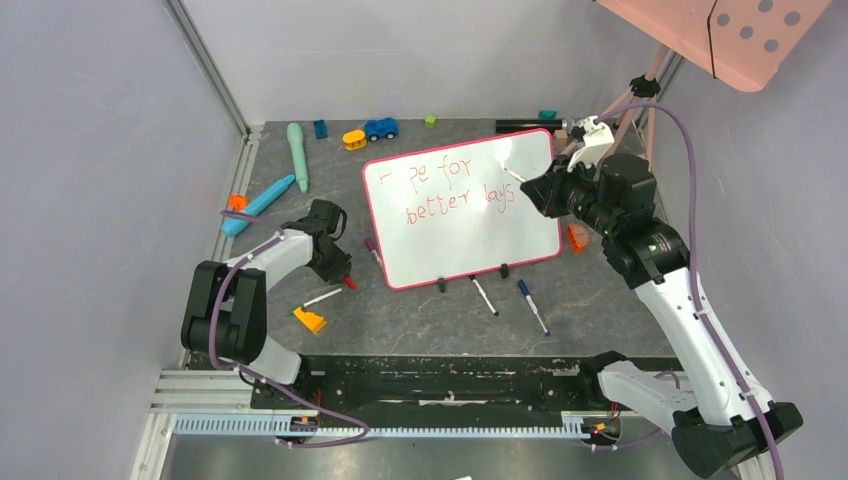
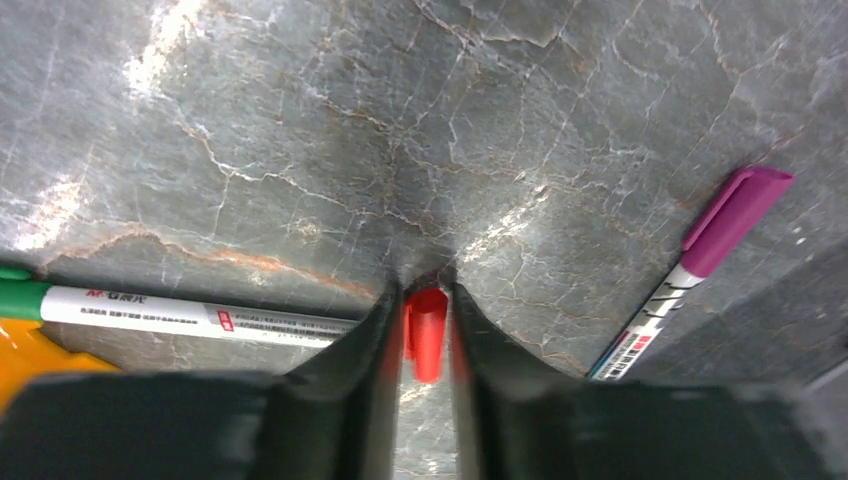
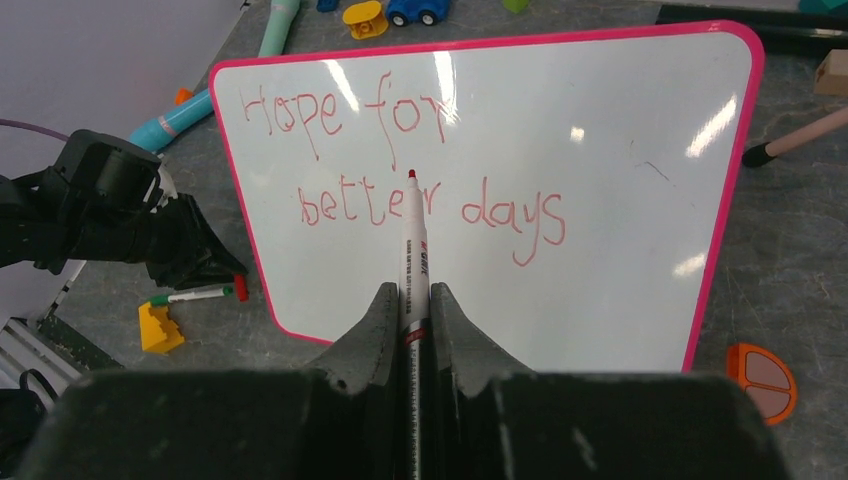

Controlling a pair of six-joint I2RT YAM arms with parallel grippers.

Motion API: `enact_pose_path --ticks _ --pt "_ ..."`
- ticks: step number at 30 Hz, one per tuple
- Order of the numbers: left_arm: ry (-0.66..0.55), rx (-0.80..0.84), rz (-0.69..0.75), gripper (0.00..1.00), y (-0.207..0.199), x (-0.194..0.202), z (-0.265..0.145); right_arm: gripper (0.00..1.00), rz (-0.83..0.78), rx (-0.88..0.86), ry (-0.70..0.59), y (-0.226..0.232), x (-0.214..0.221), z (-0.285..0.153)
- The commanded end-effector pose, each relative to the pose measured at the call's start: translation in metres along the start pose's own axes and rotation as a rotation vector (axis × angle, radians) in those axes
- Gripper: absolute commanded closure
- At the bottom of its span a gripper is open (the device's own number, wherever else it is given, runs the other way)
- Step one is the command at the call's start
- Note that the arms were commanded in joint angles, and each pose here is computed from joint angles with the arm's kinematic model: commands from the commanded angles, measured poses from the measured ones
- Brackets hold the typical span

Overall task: Write a sentence on the whiteboard
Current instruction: Pick up the pen cap from the center of the board, then insert the whiteboard marker without the cap into the pen cap.

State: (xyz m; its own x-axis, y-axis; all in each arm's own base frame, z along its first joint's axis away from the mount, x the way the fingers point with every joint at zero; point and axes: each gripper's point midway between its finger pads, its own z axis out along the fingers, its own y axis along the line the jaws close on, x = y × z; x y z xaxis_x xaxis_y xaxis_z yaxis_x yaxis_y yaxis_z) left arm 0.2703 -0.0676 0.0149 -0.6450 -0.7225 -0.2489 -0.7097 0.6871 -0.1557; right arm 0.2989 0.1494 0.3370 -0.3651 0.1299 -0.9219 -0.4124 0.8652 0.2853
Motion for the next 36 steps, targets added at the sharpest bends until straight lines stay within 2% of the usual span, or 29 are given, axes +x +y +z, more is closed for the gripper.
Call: enact_pose_path --ticks 1,3,5,9,13,16,21,24,27,29,36 --pt "0.022 -0.058 -0.058 0.82 0.01 0.012 0.013 1.0 -0.018 0.007 0.001 -0.001 0.004 -0.004" --pt "0.042 -0.054 -0.056 0.84 0.009 0.016 0.015 1.0 -0.018 0.001 0.004 -0.001 0.007 -0.004" --pt "0.055 -0.044 -0.043 0.9 0.007 0.017 0.013 1.0 -0.021 -0.011 0.009 0.001 0.009 -0.003" --pt "-0.029 -0.002 -0.054 0.93 0.001 0.0 -0.004 1.0 -0.027 -0.036 0.028 0.005 0.013 0.001" --pt "-0.061 0.049 -0.068 0.96 -0.012 -0.017 -0.035 1.0 -0.037 -0.072 0.038 0.014 0.017 0.006" --pt "-0.028 0.223 -0.06 0.98 -0.047 -0.021 -0.078 1.0 -0.019 -0.122 0.031 0.032 0.016 0.017" --pt "-0.059 0.477 -0.284 0.98 -0.076 -0.035 -0.151 1.0 -0.066 -0.236 0.041 0.085 0.014 0.04" --pt "0.029 0.624 -0.468 0.98 -0.092 -0.032 -0.181 1.0 -0.075 -0.332 0.006 0.109 0.009 0.045" --pt "0.169 0.739 -0.595 0.98 -0.109 -0.021 -0.199 1.0 -0.09 -0.403 -0.009 0.127 0.006 0.05" --pt "0.206 0.779 -0.623 0.98 -0.116 -0.02 -0.211 1.0 -0.099 -0.443 -0.007 0.141 0.007 0.052" --pt "0.203 0.831 -0.622 0.98 -0.129 -0.028 -0.235 1.0 -0.142 -0.527 0.031 0.178 0.019 0.06"
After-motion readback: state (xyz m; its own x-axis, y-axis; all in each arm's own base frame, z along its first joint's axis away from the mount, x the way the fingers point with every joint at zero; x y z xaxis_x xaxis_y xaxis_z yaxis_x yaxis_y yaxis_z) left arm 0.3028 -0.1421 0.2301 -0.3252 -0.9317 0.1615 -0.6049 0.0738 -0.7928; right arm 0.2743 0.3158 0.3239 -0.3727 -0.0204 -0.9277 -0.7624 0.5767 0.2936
